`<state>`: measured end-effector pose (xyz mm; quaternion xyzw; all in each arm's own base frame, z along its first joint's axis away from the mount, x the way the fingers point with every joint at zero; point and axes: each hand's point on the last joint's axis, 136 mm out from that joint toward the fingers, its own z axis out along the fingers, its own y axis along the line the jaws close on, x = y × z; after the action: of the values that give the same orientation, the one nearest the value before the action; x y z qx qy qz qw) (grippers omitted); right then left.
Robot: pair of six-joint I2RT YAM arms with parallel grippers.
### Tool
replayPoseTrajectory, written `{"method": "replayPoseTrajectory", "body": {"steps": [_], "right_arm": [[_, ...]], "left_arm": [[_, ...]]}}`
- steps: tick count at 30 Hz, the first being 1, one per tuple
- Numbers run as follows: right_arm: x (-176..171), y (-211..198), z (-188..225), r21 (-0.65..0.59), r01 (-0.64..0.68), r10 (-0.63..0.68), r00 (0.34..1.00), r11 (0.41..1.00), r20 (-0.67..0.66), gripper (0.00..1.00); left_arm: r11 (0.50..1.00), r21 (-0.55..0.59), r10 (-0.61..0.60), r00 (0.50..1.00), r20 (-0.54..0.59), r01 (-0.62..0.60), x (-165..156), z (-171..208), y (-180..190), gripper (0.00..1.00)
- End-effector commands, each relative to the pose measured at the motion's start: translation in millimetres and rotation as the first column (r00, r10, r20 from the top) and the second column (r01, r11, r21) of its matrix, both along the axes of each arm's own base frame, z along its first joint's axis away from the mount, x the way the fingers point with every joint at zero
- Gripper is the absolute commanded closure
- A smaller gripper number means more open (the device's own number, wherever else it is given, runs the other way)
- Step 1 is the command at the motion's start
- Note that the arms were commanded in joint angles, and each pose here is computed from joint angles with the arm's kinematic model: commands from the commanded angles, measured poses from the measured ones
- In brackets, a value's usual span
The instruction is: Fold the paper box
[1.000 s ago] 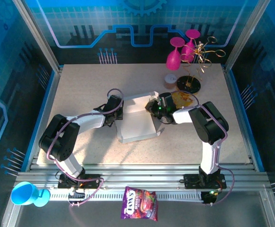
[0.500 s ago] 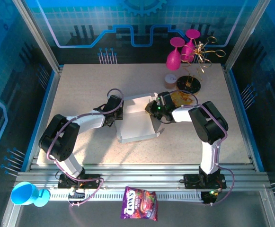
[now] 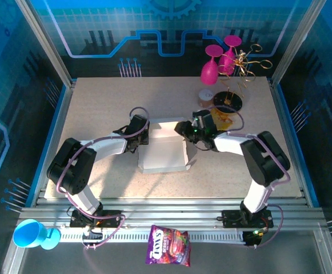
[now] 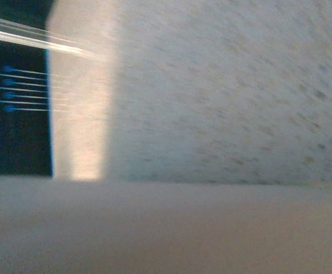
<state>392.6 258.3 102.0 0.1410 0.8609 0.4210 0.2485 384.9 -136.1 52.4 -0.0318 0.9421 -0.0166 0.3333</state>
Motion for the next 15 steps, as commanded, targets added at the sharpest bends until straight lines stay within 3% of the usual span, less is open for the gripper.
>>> {"method": "replayPoseTrajectory", "body": {"steps": [1,4,7,11,15], "right_arm": [[-1,-15,57,0.005,-0.08,0.078,0.983,0.997,0.166,0.62],[-5,-36,89,-0.021,-0.113,0.114,0.958,0.993,0.262,0.63],[2,-75,97,-0.093,-0.058,0.083,0.953,0.994,0.29,0.63],[22,-122,75,-0.16,0.009,0.034,0.963,0.987,0.267,0.68],[36,-123,32,-0.208,-0.07,0.111,0.975,0.976,0.193,0.76]], "left_arm": [[0.999,0.032,-0.02,0.999,-0.047,0.021,-9,-15,0,1.0],[0.999,0.04,-0.031,0.998,-0.047,0.033,-7,-15,-1,1.0],[0.998,0.041,-0.038,0.998,-0.044,0.04,-6,-14,-2,1.0],[0.998,0.047,-0.043,0.998,-0.047,0.045,-5,-16,-3,1.0],[0.997,0.052,-0.05,0.997,-0.052,0.053,-4,-17,-3,1.0]]}}
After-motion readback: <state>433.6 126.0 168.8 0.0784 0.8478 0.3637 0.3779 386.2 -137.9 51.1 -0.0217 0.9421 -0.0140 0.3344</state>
